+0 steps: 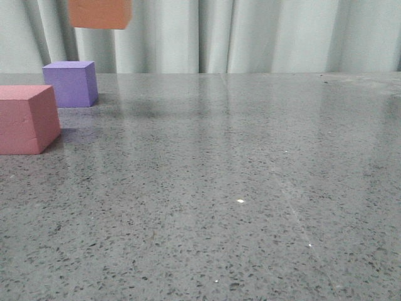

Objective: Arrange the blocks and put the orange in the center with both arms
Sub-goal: 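Lift the orange cube and carry it toward the purple cube, then lower the orange cube between the purple and pink cubes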

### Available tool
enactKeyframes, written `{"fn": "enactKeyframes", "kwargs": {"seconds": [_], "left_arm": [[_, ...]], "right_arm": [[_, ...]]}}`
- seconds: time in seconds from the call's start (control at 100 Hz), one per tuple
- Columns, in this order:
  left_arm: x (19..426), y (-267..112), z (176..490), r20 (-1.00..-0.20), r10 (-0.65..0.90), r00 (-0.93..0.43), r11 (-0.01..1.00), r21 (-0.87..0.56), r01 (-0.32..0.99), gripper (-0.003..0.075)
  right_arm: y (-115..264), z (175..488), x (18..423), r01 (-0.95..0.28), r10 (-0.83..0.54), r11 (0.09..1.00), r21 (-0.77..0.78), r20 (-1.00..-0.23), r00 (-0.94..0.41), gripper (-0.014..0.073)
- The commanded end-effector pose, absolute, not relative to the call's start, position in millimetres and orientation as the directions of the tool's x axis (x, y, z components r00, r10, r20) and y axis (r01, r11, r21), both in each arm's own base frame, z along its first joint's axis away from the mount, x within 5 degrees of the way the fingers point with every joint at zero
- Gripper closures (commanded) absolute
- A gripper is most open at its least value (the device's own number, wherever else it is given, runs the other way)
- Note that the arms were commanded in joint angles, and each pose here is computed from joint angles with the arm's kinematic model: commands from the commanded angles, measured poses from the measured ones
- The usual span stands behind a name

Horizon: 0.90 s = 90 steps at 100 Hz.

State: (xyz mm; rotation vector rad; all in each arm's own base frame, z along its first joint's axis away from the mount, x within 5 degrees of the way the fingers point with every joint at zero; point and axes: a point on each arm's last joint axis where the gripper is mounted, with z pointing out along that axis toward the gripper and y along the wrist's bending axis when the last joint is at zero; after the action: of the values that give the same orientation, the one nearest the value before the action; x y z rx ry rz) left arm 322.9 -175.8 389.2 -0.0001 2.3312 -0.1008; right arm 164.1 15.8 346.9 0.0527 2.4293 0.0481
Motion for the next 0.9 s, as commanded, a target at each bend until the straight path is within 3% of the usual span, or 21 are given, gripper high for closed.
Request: {"fn": "enactKeyframes", "kwargs": {"seconds": [0.0,0.35,0.89], "left_arm": [[313.8,-162.0,415.5,-0.784,-0.048,-0.619,0.995,-0.092,0.040,0.0719],[315.3,-138.0,382.0,-0.746,-0.036,-0.665,0.999,-0.042,-0.007,0.0720],[325.0,-117.7,355.7,-0.747,-0.037,-0.663,0.999,-0.038,-0.012,0.0720]], "right_arm": [[14.4,359.5,165.0,0.020,0.049,0.999,0.049,-0.717,-0.695,-0.0059],[14.4,359.5,165.0,0.020,0.049,0.999,0.049,-0.717,-0.695,-0.0059],[14.4,359.5,164.9,0.020,0.049,0.999,0.049,-0.717,-0.696,-0.0059]]}}
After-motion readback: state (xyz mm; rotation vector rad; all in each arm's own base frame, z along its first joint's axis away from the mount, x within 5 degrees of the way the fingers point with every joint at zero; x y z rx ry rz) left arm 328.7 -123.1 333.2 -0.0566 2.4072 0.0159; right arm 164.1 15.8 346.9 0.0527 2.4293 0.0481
